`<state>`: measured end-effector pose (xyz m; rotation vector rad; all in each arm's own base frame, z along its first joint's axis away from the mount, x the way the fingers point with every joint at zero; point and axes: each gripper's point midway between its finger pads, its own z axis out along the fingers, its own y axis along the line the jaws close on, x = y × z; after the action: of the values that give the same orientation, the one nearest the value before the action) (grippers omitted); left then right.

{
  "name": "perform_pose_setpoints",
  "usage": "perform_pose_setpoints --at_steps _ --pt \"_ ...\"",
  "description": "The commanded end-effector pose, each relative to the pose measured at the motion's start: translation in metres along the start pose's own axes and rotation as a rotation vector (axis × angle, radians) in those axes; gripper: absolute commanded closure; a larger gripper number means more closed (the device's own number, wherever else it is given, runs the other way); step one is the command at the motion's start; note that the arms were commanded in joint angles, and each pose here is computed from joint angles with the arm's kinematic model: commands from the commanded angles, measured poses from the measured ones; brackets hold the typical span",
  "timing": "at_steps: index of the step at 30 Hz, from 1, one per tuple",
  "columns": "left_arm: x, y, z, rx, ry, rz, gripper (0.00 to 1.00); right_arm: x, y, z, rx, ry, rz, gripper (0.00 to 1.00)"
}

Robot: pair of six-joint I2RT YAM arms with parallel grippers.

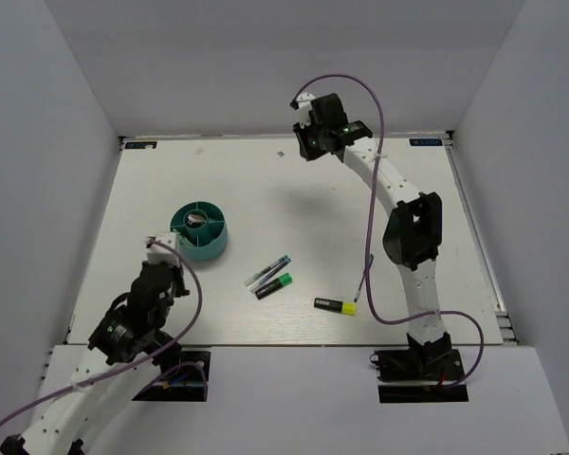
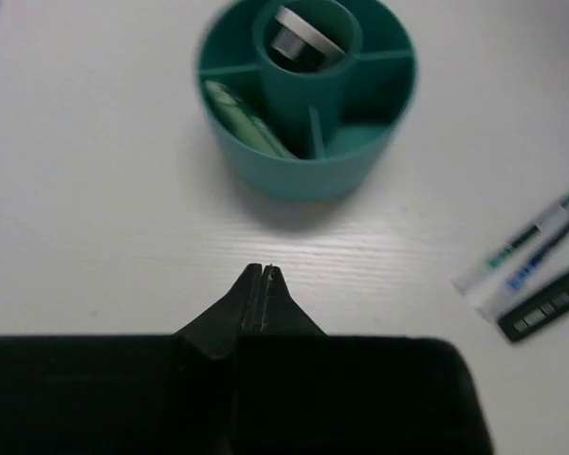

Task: Sort the stationery into containers
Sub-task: Pick up the pen from the center of the board.

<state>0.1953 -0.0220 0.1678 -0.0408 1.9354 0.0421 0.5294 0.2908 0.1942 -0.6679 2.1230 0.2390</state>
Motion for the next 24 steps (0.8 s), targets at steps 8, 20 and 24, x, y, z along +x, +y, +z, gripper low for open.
perform_pose_setpoints --at_steps 8,20,24 --pt "0.026 -0.141 0.008 0.611 0.447 0.193 0.5 0.11 0.084 -0.153 -0.833 0.238 -0.039 0.85" --pt "0.031 -0.236 0.064 0.701 0.561 0.373 0.7 0.173 0.068 -0.205 -0.771 0.251 0.13 0.99" --pt "0.046 -0.252 0.084 0.688 0.597 0.398 0.61 0.183 0.068 -0.21 -0.784 0.245 0.196 0.98"
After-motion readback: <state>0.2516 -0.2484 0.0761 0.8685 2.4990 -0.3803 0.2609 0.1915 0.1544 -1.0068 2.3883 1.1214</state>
